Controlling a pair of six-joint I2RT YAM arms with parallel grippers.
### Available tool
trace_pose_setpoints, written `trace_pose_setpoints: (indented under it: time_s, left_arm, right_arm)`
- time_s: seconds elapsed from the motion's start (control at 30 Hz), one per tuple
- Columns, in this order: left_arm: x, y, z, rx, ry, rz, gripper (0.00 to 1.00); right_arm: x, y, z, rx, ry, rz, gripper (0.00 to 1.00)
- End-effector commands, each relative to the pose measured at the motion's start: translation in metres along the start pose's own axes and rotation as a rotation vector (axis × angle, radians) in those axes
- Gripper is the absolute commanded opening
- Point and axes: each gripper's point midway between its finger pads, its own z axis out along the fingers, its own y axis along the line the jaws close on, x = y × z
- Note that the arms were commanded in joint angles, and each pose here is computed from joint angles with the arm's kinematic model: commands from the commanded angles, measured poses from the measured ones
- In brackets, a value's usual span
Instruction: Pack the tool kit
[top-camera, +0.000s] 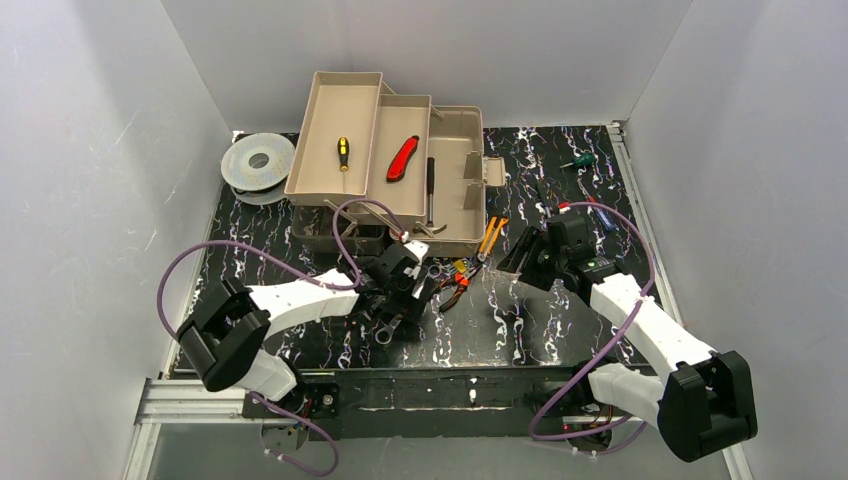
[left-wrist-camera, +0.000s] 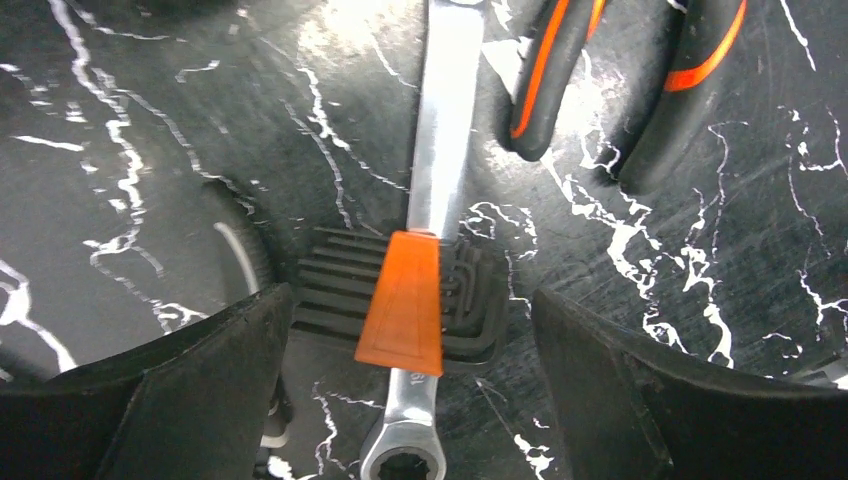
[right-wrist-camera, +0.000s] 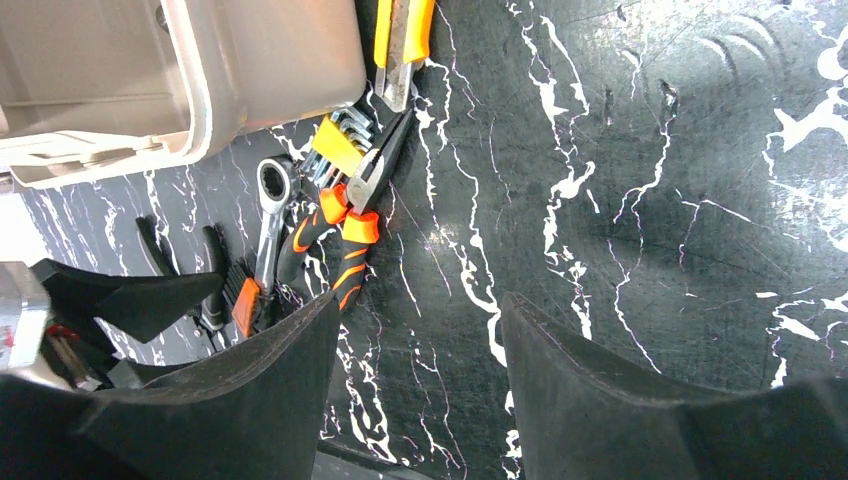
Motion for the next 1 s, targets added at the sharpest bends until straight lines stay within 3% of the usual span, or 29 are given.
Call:
trace_pose_setpoints:
  time_s: [0.0,0.23,0.37,0.7,0.97]
  left_arm:
    - [0.018,0.0,0.01,-0.018,0.059,0.01,0.86]
    - [0.029,0.004,0.014,-0.056,0.097,-0.003,0.59]
    - [0.019,0.009,0.001,-0.077,0.027,-0.025,0.45]
    - [-0.026,-0.013,-0.06,0.048,-0.104,-0.05,0.39]
    - [-0.078,-0.003,-0.113,0.005,-0.283,-0.035,0.39]
  right_arm:
    - [-0.013,0.02,-0.008,-0.068,-0.043,-0.034,0.68]
    - [-0.013,0.021,-0.008,-0.076,-0.046,-0.033,0.68]
    - [-0.013,0.021,-0.01,-0.076,-0.052,-0.036,0.68]
    - [-0.014,0.023,-0.011,-0.091,-0.053,-0.037,0.68]
    - [-0.017,0.027,-0.015,-0.101,-0.067,-0.054,0.68]
